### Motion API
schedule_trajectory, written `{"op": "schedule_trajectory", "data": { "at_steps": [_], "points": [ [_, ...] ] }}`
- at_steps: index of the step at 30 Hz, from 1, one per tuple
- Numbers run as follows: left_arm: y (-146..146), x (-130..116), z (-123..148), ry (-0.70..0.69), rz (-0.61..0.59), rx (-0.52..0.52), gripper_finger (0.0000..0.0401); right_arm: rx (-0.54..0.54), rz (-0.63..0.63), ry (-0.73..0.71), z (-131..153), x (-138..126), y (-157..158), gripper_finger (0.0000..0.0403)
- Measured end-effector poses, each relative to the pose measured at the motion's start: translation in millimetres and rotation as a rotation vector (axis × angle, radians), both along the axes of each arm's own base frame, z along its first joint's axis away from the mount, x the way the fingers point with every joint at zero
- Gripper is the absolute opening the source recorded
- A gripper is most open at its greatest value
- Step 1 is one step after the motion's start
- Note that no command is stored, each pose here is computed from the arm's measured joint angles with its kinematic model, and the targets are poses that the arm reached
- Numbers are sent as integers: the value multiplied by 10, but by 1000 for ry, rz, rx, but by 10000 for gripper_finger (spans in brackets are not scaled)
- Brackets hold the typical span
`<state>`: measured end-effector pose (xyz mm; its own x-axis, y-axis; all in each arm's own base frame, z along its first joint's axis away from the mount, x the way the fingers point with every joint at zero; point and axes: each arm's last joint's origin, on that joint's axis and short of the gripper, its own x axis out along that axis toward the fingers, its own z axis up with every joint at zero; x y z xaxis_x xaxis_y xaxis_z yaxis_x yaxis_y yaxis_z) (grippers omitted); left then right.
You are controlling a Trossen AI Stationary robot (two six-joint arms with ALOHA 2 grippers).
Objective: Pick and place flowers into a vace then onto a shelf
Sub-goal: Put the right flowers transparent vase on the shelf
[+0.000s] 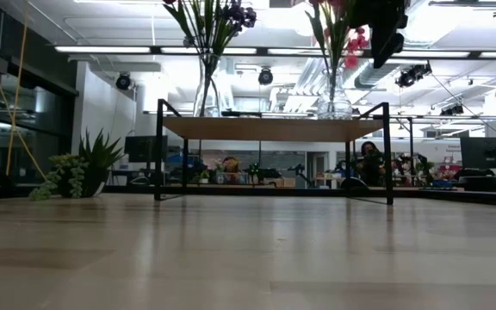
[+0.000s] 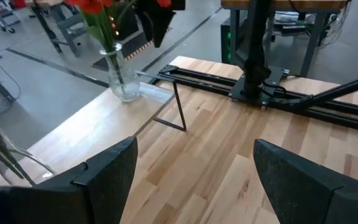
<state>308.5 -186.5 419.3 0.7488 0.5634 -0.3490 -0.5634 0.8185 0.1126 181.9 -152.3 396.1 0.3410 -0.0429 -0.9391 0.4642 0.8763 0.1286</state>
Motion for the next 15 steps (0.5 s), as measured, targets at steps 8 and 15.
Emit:
{"op": "schedule_trajectory", "data": {
  "at_steps": [8,15],
  "points": [
    [2,-1,2,-3,6,10,353,23,10,-24,3,6,7,236],
    [3,0,2,-4,7,8,353,76,2,-83,12,-20,-34,236]
  ]
}}
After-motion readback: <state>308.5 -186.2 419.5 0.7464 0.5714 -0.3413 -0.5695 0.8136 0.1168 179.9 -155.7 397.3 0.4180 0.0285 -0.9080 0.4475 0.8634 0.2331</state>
